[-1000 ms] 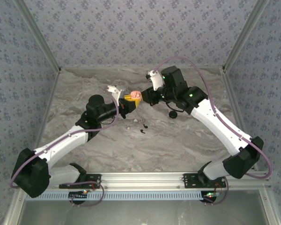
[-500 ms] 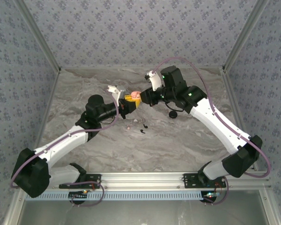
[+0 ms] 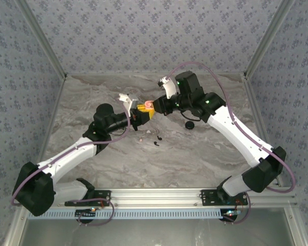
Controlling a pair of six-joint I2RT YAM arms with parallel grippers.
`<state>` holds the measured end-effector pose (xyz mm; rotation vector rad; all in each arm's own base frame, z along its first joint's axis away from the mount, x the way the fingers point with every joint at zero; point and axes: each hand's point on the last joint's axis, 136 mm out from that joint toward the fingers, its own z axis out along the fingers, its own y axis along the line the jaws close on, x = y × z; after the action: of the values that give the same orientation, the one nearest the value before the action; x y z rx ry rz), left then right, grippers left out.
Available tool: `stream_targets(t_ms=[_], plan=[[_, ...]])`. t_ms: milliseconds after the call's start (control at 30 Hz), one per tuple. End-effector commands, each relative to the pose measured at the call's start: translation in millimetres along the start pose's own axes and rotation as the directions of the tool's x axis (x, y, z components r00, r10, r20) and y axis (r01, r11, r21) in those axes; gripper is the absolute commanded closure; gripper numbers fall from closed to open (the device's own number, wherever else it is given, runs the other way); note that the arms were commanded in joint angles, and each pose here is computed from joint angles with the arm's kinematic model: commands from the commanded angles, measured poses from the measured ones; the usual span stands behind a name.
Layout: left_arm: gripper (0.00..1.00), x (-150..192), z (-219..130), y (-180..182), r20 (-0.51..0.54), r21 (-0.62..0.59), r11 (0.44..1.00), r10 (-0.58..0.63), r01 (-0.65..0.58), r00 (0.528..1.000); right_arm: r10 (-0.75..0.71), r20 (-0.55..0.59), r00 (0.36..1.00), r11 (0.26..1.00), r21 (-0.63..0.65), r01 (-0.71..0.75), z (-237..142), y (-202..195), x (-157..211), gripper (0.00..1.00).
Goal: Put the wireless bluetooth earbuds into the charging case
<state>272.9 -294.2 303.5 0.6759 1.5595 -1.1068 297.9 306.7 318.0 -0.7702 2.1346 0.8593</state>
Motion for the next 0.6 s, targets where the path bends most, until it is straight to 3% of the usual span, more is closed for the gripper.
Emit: stream_targets(t_ms=[0, 300, 567], plan=[[0.95, -26.7, -4.6, -22.0, 0.078, 0.075, 0.995, 0.061, -0.067, 0.995, -0.020, -0.059, 0.998, 1.000, -0.008, 0.020, 2.9, 4.6, 8.7, 0.78], [0.95, -27.1, -5.4, -20.8, 0.074, 0.063, 0.996, 0.062, -0.066, 0.995, -0.025, -0.083, 0.996, 0.997, 0.073, 0.031, 0.8, -7.0, 9.2, 0.76], [0.94, -15.8, -13.1, 17.5, 0.012, -0.171, 0.983, 0.072, -0.069, 0.997, 0.008, 0.058, 0.998, 0.974, 0.224, -0.021, -27.9, -29.7, -7.7, 0.74]])
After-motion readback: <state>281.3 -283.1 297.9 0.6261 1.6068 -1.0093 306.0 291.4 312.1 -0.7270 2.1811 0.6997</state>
